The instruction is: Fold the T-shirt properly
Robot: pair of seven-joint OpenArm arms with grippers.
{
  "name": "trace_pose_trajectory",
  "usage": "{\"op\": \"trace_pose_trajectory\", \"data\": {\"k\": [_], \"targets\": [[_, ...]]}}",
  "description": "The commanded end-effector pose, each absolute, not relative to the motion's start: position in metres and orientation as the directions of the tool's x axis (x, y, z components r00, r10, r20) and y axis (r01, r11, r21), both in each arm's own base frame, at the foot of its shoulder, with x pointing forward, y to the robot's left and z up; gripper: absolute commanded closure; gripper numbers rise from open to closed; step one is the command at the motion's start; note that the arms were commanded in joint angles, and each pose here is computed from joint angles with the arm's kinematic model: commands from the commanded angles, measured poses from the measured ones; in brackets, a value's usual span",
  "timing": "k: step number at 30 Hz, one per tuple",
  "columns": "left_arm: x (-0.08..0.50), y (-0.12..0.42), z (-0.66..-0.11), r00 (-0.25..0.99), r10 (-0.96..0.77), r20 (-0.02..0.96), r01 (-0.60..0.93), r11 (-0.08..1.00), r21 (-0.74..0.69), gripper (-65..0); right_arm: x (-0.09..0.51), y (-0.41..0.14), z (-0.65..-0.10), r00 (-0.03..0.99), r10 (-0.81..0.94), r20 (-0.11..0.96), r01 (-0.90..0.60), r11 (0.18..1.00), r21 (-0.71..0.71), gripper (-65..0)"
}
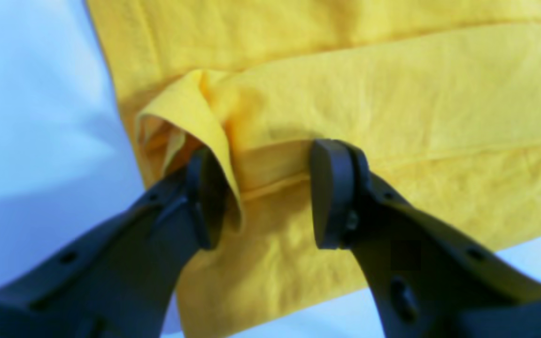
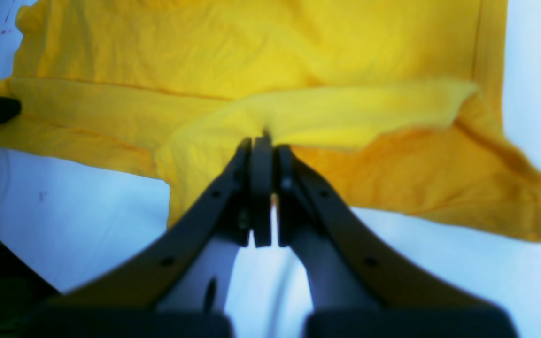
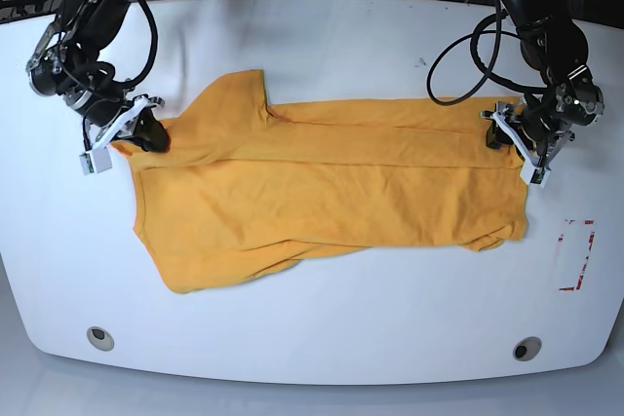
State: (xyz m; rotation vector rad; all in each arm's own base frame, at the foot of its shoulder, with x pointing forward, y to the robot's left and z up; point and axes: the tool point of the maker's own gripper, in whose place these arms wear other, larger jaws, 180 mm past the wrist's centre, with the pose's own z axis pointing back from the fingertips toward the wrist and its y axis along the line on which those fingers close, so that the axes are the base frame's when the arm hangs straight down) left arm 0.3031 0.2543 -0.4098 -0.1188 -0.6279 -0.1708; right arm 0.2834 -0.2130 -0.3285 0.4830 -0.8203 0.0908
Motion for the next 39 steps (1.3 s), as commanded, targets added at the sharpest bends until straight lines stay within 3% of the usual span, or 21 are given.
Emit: {"op": "trace_pose_trajectory", "data": {"k": [1,13,17,22,26,28,39], "targets": [[0.301,0.261,-0.409,0.807,-0.138,0.575,0.194,0.980,-0.037,-25.7,0.302,-0.218,-0.308,0.631,-0.095,0.770,-0.298,0.887,0.353,0.0],[0.294,0.262,-0.413,0.814,-0.141,0.563,0.194,0.980,-0.035,-25.7,0.367,-0.217,-0.311,0.635,-0.174,0.753,-0.320,0.827,0.461,0.0],[0.294,0.262,-0.413,0.814,-0.141,0.563,0.194,0.980,-0.035,-25.7,0.381,-0.229,-0.316,0.640,-0.194,0.744,-0.304,0.824,0.477,-11.6],[0.299,0.264,-0.403,0.798,-0.156,0.582,0.199,0.980,-0.010,-25.7,0.382,-0.262,-0.316,0.637,-0.183,0.749,-0.269,0.857,0.439,-32.7],[0.305,0.265,-0.383,0.765,-0.186,0.617,0.208,0.977,0.037,-25.8,0.365,-0.288,-0.323,0.666,-0.148,0.731,-0.236,0.888,0.395,-44.7],[0.300,0.265,-0.379,0.758,-0.203,0.621,0.214,0.975,0.057,-26.0,0.353,-0.301,-0.328,0.685,-0.126,0.718,-0.220,0.903,0.369,-47.1],[0.271,0.264,-0.376,0.757,-0.253,0.602,0.236,0.966,0.109,-26.1,0.302,-0.334,-0.371,0.744,-0.059,0.666,-0.149,0.956,0.251,-47.2]]}}
